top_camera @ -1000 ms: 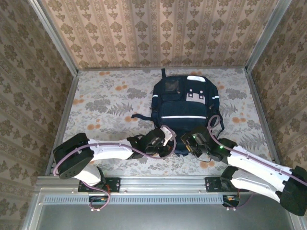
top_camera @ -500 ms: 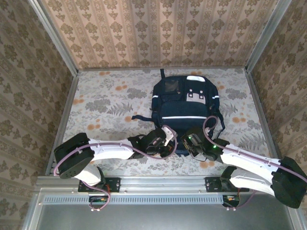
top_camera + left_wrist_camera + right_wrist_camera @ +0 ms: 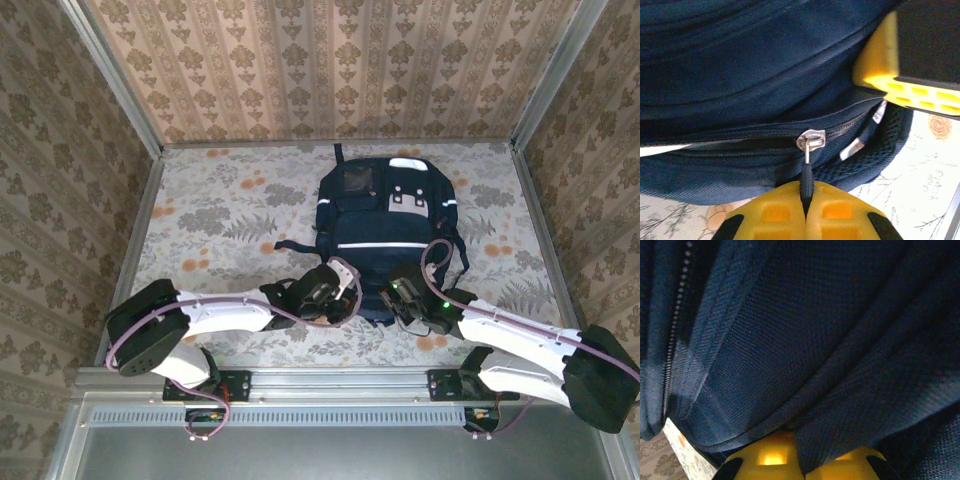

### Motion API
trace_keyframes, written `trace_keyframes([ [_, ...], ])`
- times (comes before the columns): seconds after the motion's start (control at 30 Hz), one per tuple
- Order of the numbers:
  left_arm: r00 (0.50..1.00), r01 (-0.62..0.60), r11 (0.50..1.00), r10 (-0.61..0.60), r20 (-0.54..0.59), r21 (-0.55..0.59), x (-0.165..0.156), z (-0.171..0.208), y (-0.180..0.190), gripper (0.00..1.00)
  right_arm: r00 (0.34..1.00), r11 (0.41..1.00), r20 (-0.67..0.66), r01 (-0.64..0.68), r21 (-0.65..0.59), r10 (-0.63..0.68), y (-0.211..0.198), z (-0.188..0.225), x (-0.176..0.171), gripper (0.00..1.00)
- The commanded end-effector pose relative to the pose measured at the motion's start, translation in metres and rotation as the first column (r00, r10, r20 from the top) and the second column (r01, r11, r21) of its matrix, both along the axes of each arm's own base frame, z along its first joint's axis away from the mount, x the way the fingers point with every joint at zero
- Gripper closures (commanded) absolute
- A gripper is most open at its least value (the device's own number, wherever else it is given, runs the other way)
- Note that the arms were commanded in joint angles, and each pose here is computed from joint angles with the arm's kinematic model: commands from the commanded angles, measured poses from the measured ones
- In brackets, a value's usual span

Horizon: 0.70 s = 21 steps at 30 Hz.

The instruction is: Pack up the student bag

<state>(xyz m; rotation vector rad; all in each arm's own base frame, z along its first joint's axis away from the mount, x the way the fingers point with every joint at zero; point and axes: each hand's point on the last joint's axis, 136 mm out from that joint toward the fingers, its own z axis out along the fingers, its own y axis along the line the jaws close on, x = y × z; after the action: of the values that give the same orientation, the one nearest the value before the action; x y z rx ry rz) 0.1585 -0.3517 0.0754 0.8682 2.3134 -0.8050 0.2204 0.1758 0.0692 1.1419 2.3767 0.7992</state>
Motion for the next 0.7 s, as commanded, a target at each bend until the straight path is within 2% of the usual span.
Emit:
trace_keyframes([
  [0.0, 0.995, -0.095, 0.993, 0.094, 0.022, 0.063, 0.015, -0.008, 0.028, 1.00, 1.000, 0.996, 0.008, 0.019, -0.089, -0.018, -0.020, -0.006, -0.001, 1.00],
  [0.27, 0.979, -0.205, 0.974, 0.204, 0.018, 0.101, 0.030, -0.018, 0.062, 1.00, 0.998, 0.993, 0.054, -0.026, -0.119, 0.033, -0.021, 0.006, 0.002, 1.00],
  [0.5, 0.962, -0.272, 0.955, 0.273, 0.013, 0.115, 0.046, -0.022, 0.088, 1.00, 0.971, 0.980, 0.145, -0.181, -0.085, 0.192, -0.002, 0.015, 0.011, 1.00],
  [0.57, 0.959, -0.284, 0.951, 0.284, 0.016, 0.120, 0.049, -0.023, 0.094, 1.00, 0.944, 0.964, 0.195, -0.260, -0.059, 0.266, 0.009, 0.021, 0.014, 1.00],
  [0.67, 0.953, -0.301, 0.946, 0.302, 0.011, 0.123, 0.051, -0.026, 0.102, 1.00, 0.908, 0.929, 0.199, -0.363, -0.072, 0.370, 0.018, 0.025, 0.015, 1.00],
])
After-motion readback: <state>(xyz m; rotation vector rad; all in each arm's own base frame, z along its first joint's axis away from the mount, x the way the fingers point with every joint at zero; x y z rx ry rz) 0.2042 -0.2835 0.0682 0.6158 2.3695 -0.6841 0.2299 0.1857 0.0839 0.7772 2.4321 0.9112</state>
